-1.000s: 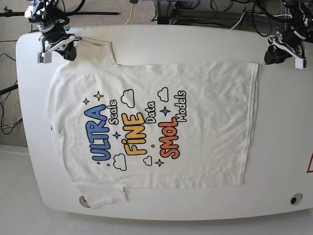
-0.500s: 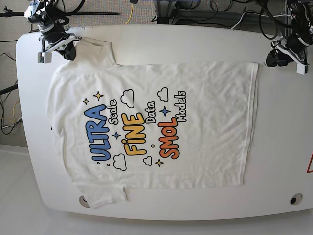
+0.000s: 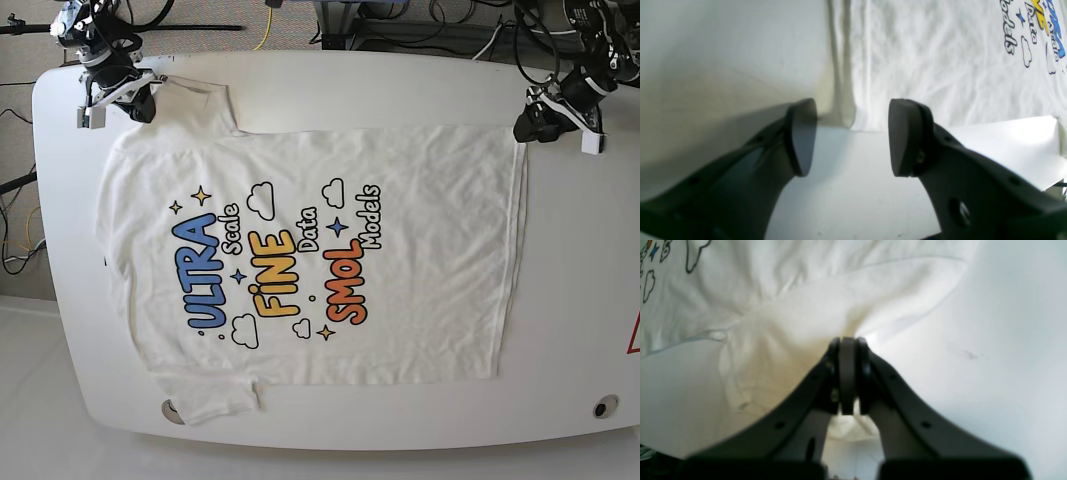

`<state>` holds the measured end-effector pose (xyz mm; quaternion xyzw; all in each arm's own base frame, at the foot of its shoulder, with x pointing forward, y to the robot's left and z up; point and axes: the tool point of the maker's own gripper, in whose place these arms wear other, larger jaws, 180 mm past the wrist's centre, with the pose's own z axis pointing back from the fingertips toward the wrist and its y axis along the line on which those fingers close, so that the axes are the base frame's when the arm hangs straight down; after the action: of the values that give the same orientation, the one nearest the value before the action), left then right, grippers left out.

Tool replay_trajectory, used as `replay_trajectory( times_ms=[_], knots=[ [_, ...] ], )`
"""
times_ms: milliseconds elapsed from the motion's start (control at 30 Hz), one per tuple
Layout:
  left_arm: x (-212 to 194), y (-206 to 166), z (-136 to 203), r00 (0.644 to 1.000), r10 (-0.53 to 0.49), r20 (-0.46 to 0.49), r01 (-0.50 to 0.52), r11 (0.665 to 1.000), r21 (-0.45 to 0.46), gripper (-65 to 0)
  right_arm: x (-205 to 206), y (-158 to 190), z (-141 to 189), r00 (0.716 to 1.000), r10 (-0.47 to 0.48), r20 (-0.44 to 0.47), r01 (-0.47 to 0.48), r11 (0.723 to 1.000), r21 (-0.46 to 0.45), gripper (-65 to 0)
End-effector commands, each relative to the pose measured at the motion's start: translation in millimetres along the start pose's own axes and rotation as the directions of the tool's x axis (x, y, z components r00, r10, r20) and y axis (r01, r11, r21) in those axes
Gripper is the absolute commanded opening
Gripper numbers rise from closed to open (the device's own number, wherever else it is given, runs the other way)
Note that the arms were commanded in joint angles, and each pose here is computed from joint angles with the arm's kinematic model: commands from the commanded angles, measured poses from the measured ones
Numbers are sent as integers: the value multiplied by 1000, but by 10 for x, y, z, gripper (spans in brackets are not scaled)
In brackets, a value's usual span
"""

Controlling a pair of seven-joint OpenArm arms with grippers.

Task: Fold the T-shirt properly
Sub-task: 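Regrip the shoulder corners with both grippers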

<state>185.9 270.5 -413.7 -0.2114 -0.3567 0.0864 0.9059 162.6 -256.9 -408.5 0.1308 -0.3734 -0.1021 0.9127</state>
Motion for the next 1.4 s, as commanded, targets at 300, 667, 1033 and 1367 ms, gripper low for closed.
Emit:
replay_trajectory(
  times_ms=[300, 667, 1033, 1367],
  knots=[
    [-87, 89, 67, 999, 4, -54, -3, 1000, 27, -330, 101, -15, 42, 999, 22, 31, -22, 1000, -2, -650],
    [-60, 20, 2, 999, 13, -41, -14, 1000, -16, -317, 110, 2, 30, 999, 26, 32, -26, 1000, 5, -650],
    [-121, -88, -121, 998, 31, -52, -33, 998, -54, -315, 112, 3, 25, 999, 28, 34, -28, 1000, 7, -650],
    [-145, -170, -177, 997, 5, -71, -10, 998, -70, -458, 110, 6, 18, 999, 29, 31, -29, 1000, 6, -650]
  ],
)
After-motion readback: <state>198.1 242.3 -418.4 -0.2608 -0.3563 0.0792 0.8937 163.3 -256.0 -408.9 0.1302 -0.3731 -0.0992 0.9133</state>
